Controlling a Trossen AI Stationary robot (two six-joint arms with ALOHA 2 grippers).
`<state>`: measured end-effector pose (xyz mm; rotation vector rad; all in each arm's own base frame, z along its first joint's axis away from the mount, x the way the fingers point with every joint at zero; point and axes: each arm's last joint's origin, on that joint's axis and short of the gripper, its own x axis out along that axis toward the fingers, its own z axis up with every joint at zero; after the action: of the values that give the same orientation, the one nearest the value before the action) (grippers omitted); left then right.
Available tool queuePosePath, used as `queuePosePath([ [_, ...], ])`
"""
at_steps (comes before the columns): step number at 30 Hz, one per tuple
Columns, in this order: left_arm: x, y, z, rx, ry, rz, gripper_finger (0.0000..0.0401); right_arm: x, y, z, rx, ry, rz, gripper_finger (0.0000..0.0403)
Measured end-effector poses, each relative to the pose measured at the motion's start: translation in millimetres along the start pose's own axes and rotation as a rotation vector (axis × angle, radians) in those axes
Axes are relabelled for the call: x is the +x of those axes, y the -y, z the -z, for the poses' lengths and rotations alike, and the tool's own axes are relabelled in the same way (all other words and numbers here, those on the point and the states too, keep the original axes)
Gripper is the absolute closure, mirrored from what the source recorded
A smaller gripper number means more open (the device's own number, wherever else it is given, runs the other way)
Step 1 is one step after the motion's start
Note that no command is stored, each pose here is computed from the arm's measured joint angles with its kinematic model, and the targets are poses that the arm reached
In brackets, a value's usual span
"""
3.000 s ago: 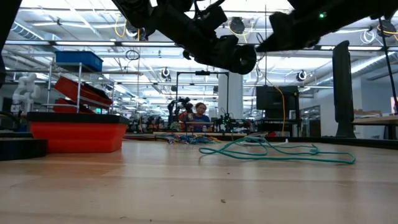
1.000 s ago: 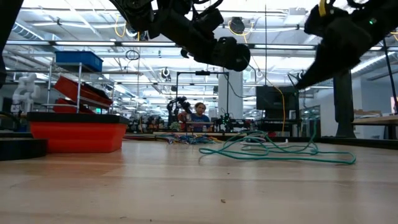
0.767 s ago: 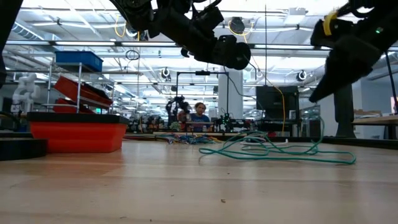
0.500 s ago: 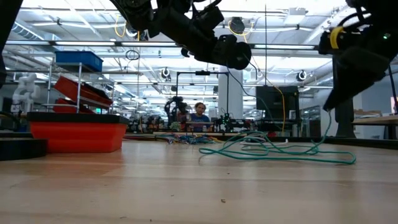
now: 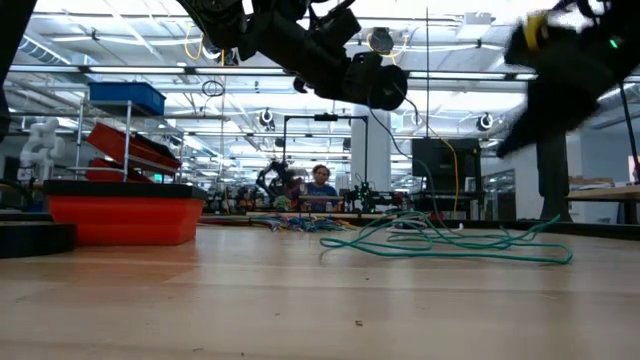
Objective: Coil cords
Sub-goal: Uncoil the green wire from the spool
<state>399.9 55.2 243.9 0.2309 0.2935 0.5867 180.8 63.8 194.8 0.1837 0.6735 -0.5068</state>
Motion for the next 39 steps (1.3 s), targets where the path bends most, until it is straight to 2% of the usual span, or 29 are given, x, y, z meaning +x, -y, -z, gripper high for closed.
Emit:
queuePosePath([
  [5,0,1,-1,-0.024,0.010,0.018,0.0401,16,-24,-20,-0.152,0.224,-0.023,0.0224],
  [12,-1,4,-2,-0.066,0.026,0.078,0.0401,48,-35,-25,-0.316,0.327,0.165,0.0251],
  [18,-2,6,-3,-0.084,0.028,0.098,0.0401,63,-40,-31,-0.410,0.394,0.248,0.0275],
  [27,-7,15,-4,-0.104,0.034,0.123,0.0401,77,-29,-42,-0.403,0.414,0.342,0.0293],
  [39,-10,21,-5,-0.101,0.037,0.139,0.0401,85,-17,-53,-0.347,0.436,0.338,0.0293],
])
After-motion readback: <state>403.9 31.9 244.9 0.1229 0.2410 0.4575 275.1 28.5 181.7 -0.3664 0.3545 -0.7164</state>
